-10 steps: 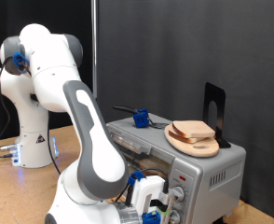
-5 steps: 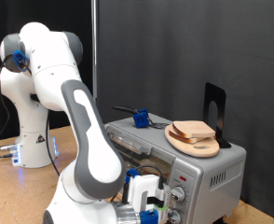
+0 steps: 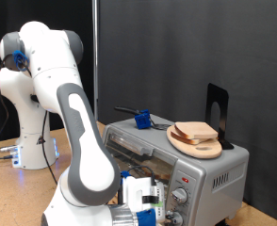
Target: Make a piece of toast with the oven
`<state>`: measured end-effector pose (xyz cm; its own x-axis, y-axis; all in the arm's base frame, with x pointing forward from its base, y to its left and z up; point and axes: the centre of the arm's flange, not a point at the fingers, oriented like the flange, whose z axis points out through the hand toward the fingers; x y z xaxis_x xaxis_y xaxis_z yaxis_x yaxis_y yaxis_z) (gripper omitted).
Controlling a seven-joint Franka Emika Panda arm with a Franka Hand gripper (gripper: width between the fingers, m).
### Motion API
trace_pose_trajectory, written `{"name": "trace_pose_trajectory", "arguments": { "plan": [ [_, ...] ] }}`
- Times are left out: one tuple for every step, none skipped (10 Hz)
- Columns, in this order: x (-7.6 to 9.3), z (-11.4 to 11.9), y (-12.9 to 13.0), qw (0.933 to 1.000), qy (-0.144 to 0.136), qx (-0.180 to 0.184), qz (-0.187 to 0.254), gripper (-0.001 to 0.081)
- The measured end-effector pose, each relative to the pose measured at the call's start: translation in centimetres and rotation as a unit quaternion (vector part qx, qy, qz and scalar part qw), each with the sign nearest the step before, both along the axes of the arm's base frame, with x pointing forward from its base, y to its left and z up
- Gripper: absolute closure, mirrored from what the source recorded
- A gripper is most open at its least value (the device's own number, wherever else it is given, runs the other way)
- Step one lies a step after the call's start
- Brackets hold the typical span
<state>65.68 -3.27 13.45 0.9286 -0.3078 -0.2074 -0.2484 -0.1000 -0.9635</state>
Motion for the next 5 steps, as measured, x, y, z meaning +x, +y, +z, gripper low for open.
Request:
{"name": "trace_pose_trajectory", "arguments": {
  "plan": [
    [-0.04,-0.05,0.00,1.0000,-0.004,0.001,-0.002,0.0708],
    [-0.06,-0.08,-0.01,1.0000,-0.003,0.002,-0.004,0.0708],
    [-0.07,-0.09,-0.02,1.0000,-0.001,0.003,-0.005,0.0708],
    [-0.07,-0.10,-0.03,1.0000,0.001,0.004,-0.006,0.0708],
    [-0.01,-0.11,-0.10,1.0000,0.001,0.003,-0.009,0.0708]
  ]
}}
